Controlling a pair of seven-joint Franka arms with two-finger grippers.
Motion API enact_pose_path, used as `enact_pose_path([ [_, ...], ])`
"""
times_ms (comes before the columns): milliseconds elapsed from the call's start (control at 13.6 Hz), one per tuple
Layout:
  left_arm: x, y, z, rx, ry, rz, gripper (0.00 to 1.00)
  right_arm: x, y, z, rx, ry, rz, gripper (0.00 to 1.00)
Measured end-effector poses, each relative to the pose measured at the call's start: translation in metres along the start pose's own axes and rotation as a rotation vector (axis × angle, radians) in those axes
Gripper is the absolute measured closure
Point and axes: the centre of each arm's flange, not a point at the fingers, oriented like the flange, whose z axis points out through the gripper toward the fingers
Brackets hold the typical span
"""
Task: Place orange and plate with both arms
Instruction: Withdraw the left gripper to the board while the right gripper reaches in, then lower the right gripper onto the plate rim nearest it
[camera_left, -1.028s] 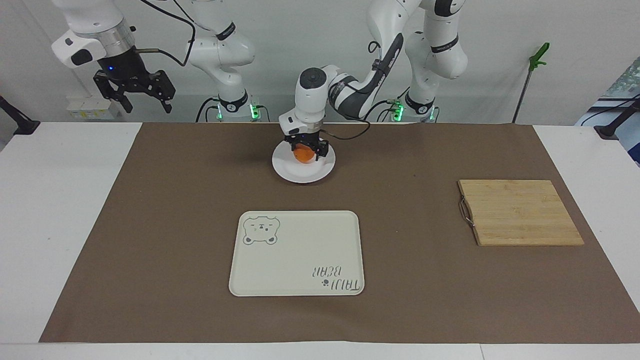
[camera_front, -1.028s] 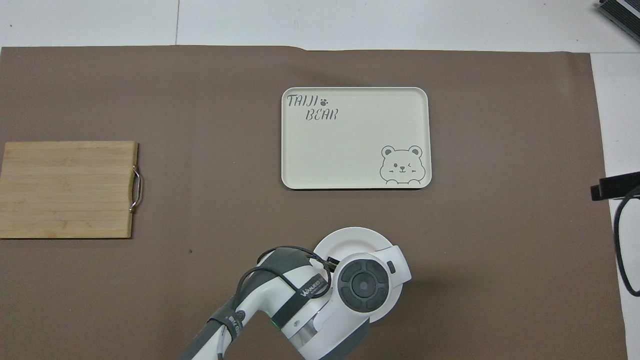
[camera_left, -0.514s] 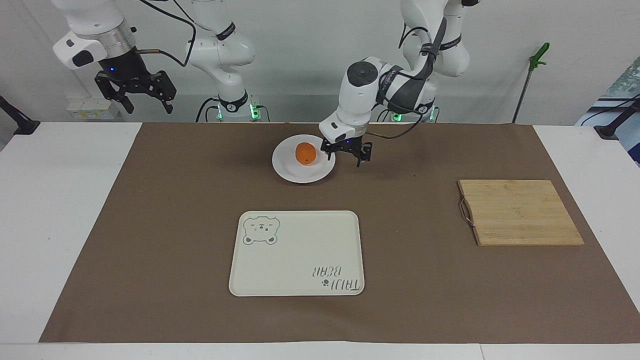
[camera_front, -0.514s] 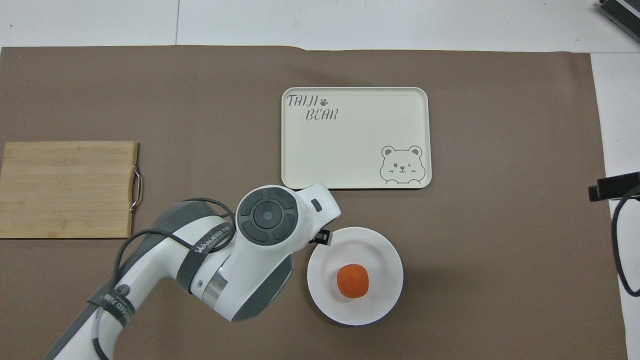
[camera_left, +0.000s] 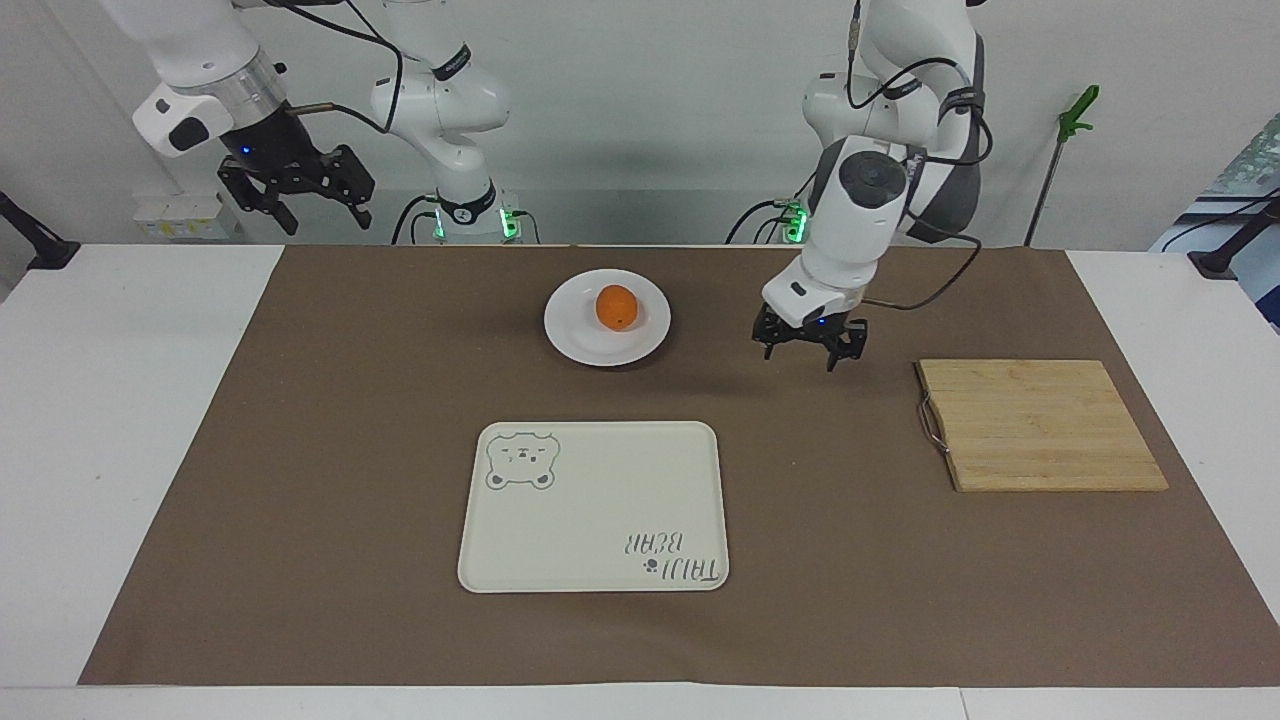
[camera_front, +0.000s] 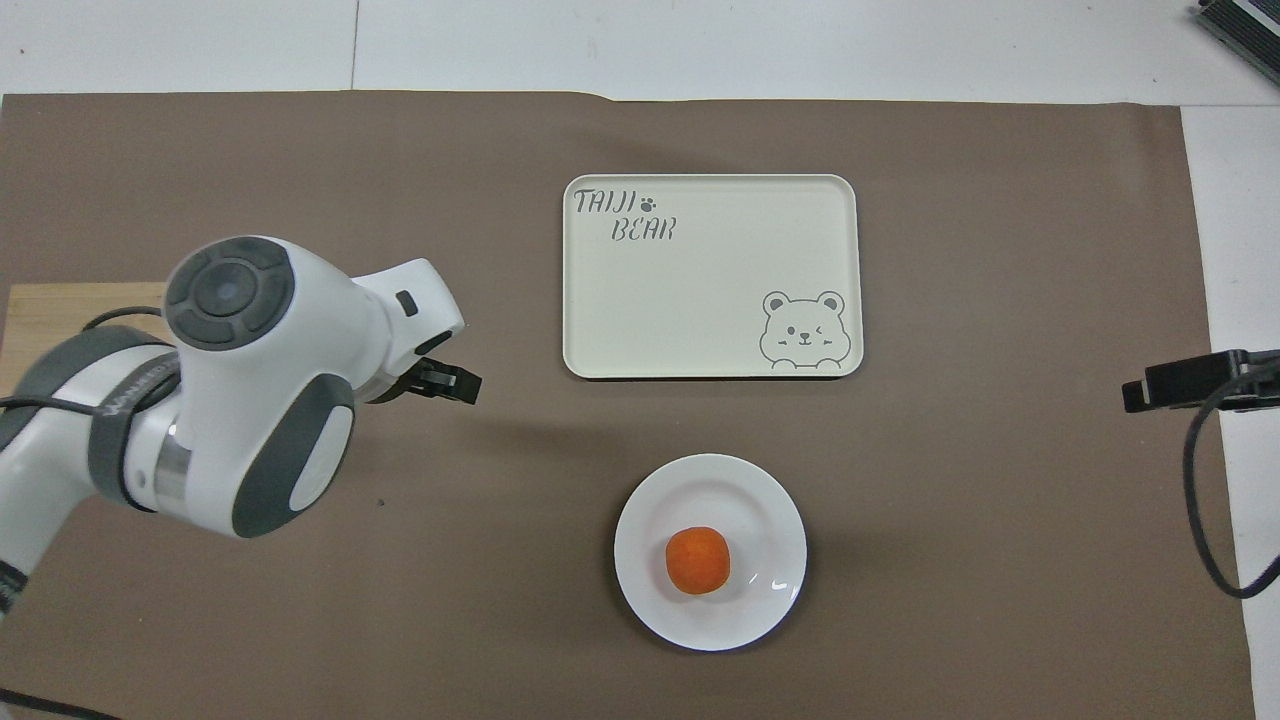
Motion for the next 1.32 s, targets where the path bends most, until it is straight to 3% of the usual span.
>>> enact_pose_path([
  [294,-0.02,-0.075,-0.057,0.001,0.012,0.05,0.0,0.005,-0.012,0.01,0.149,0.019,-0.003,0.0],
  [807,-0.038,-0.117,-0.194,0.0,0.008,-0.02,0.0,0.014,-0.028,0.082,0.391,-0.029,-0.041,0.0],
  [1321,-0.04,-0.145,-0.212,-0.002,-0.008,-0.072,0.0,0.003,-0.022,0.185,0.54,-0.075,-0.044,0.0],
])
